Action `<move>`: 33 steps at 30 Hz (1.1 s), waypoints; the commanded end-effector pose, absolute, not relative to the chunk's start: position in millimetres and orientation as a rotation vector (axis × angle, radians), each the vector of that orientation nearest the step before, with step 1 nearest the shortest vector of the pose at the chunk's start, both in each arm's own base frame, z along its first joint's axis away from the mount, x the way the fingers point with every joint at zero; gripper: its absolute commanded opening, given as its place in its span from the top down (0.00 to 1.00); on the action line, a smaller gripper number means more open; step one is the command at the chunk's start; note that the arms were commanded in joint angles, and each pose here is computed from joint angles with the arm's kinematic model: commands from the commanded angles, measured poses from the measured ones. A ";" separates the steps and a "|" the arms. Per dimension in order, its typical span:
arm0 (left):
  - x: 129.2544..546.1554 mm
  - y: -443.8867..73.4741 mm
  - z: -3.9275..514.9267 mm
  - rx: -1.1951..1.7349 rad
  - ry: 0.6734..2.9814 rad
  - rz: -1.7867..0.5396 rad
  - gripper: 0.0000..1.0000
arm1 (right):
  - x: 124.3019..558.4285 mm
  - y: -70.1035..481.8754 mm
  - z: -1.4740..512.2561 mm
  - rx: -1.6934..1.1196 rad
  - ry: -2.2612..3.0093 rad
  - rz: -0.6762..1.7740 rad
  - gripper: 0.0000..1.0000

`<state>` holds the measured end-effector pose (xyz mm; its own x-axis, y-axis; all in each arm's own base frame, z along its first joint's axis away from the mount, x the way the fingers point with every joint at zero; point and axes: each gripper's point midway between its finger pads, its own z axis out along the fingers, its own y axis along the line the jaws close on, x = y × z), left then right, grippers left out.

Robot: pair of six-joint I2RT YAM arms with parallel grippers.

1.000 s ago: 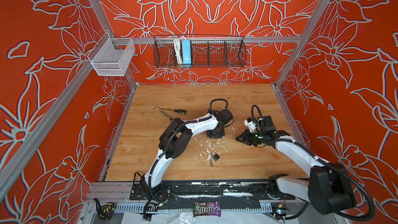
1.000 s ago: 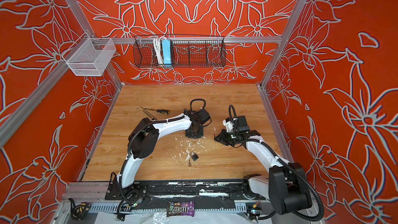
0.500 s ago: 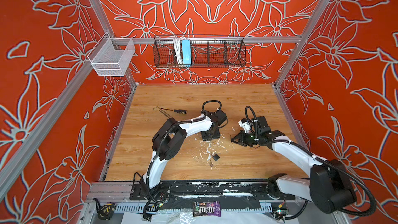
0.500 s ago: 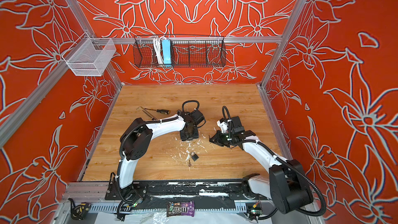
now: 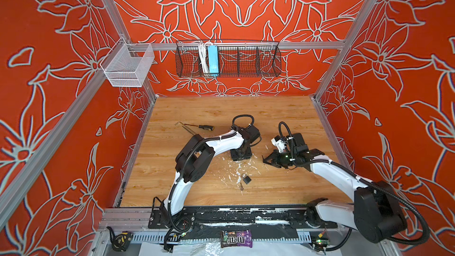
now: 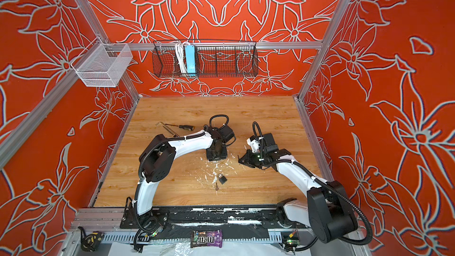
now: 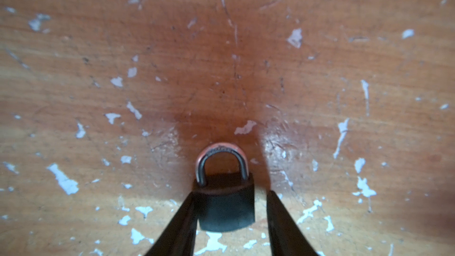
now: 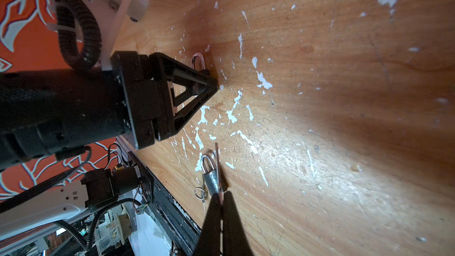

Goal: Unlock with the key

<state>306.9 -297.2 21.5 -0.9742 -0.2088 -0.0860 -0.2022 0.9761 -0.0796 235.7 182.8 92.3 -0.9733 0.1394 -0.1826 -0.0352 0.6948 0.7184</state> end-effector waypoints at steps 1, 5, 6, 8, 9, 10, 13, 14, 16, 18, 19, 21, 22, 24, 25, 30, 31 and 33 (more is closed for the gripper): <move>296.2 -287.0 5.7 -0.305 3.084 0.003 0.56 | 236.5 185.2 94.4 0.075 2.673 1.153 1.00; 296.1 -285.4 4.8 -0.302 3.085 0.018 0.57 | 236.5 186.1 95.9 0.065 2.667 1.161 1.00; 295.9 -284.7 4.1 -0.302 3.085 0.025 0.57 | 236.5 186.3 96.3 0.064 2.665 1.163 1.00; 295.9 -283.8 3.8 -0.306 3.083 0.032 0.60 | 236.4 186.5 96.4 0.060 2.664 1.164 1.00; 295.9 -283.9 3.6 -0.309 3.083 0.030 0.61 | 236.4 186.6 96.5 0.060 2.664 1.167 1.00; 295.6 -283.9 2.7 -0.309 3.084 0.029 0.62 | 236.8 187.0 97.3 0.056 2.662 1.167 1.00; 295.5 -282.8 1.3 -0.303 3.088 0.042 0.64 | 237.4 187.9 99.7 0.048 2.654 1.172 1.00; 295.6 -281.5 1.5 -0.303 3.086 0.053 0.65 | 238.0 188.0 101.0 0.045 2.648 1.173 1.00; 296.0 -279.7 3.2 -0.303 3.078 0.065 0.67 | 238.8 188.3 103.7 0.039 2.635 1.175 1.00; 296.5 -279.6 6.0 -0.298 3.072 0.058 0.69 | 238.1 188.7 105.6 0.027 2.633 1.178 1.00; 297.3 -279.7 7.0 -0.296 3.070 0.054 0.70 | 237.7 189.2 106.6 0.017 2.632 1.180 1.00; 298.3 -280.3 11.8 -0.292 3.060 0.044 0.72 | 237.1 188.7 107.2 0.009 2.638 1.175 1.00; 299.1 -280.8 15.6 -0.296 3.053 0.032 0.73 | 236.8 188.9 108.2 0.005 2.639 1.175 1.00; 300.8 -283.5 23.5 -0.300 3.034 -0.012 0.76 | 235.1 191.4 110.9 -0.014 2.636 1.200 1.00; 301.4 -283.9 27.2 -0.304 3.024 -0.029 0.77 | 234.1 192.0 111.8 -0.021 2.636 1.209 1.00; 300.8 -283.4 53.5 -0.366 2.954 -0.143 0.83 | 227.4 195.0 113.3 -0.047 2.645 1.211 1.00; 300.0 -283.6 57.5 -0.390 2.937 -0.179 0.84 | 226.5 196.2 113.5 -0.051 2.641 1.215 1.00; 295.5 -282.7 63.4 -0.443 2.900 -0.262 0.89 | 224.2 199.2 114.2 -0.070 2.628 1.216 1.00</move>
<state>292.3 -278.5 35.1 -0.9647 -0.2385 -0.1114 -0.2289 0.9691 -0.0924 227.6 192.4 102.7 -0.9750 0.0840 -0.2057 -0.0965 0.6737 0.7327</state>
